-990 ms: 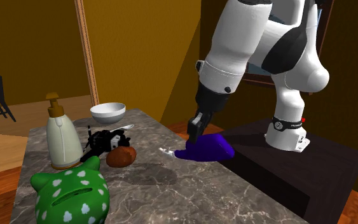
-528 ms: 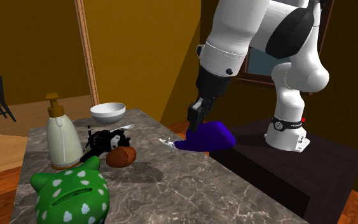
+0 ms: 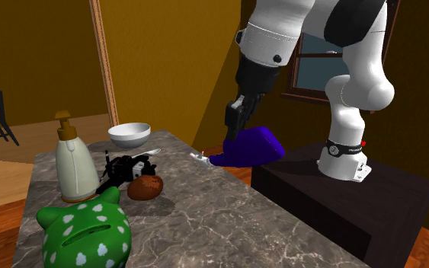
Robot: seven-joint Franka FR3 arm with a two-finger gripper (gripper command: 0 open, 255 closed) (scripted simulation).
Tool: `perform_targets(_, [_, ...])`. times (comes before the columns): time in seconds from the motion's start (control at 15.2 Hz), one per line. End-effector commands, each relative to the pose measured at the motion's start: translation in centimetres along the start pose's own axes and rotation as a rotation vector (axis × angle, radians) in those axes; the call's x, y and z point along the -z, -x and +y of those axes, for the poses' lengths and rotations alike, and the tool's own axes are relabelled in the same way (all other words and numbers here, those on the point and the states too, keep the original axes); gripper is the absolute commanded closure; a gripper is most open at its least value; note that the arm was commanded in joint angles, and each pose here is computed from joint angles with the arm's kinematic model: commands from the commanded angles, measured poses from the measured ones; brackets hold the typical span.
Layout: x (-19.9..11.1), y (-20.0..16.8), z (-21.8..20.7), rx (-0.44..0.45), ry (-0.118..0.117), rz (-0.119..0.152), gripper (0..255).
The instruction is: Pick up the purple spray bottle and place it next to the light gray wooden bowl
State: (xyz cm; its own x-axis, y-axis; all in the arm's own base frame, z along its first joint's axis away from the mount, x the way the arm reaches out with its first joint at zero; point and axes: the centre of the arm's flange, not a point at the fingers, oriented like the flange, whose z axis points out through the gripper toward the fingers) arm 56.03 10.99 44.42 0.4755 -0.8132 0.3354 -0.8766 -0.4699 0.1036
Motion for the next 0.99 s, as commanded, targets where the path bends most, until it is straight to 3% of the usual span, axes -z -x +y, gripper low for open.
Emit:
perform_targets(0.0, [1.0,-0.4,0.1,0.0,0.0,0.0,255])
perform_targets(0.92, [7.9,-2.8,0.9,0.0,0.0,0.0,255])
